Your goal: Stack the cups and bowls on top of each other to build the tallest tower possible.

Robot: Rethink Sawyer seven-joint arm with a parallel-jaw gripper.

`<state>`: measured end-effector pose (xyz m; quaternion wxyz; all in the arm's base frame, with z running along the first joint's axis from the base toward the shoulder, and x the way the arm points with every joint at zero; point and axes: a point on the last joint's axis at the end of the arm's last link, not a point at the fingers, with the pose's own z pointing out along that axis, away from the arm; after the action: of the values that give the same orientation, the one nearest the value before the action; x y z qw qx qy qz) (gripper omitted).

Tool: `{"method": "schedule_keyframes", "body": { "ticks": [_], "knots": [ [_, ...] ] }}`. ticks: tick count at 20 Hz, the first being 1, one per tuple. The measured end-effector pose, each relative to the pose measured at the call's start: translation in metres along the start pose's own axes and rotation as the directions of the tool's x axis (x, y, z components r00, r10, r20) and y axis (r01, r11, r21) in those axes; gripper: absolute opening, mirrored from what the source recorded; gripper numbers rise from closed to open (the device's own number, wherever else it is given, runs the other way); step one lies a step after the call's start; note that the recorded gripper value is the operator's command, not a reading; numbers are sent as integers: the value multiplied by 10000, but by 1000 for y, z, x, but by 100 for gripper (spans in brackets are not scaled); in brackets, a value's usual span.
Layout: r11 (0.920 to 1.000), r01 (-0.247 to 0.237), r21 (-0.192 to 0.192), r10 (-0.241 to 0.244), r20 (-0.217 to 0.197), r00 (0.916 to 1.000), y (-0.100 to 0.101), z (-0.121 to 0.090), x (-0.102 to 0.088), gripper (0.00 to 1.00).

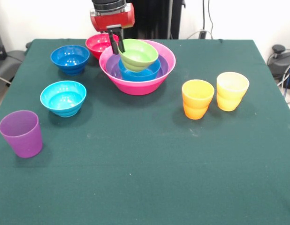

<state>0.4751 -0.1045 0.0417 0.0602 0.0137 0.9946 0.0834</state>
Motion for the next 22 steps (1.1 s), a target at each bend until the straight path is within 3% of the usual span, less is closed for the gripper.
{"method": "schedule_keyframes", "body": {
  "ticks": [1,2,22],
  "knots": [
    [10000,0,0,0,0,10000,0,0,0,0],
    [10000,-2,-1,2,2,10000,0,0,0,100],
    [10000,15,-3,-15,-2,10000,1,0,0,100]
  ]
}}
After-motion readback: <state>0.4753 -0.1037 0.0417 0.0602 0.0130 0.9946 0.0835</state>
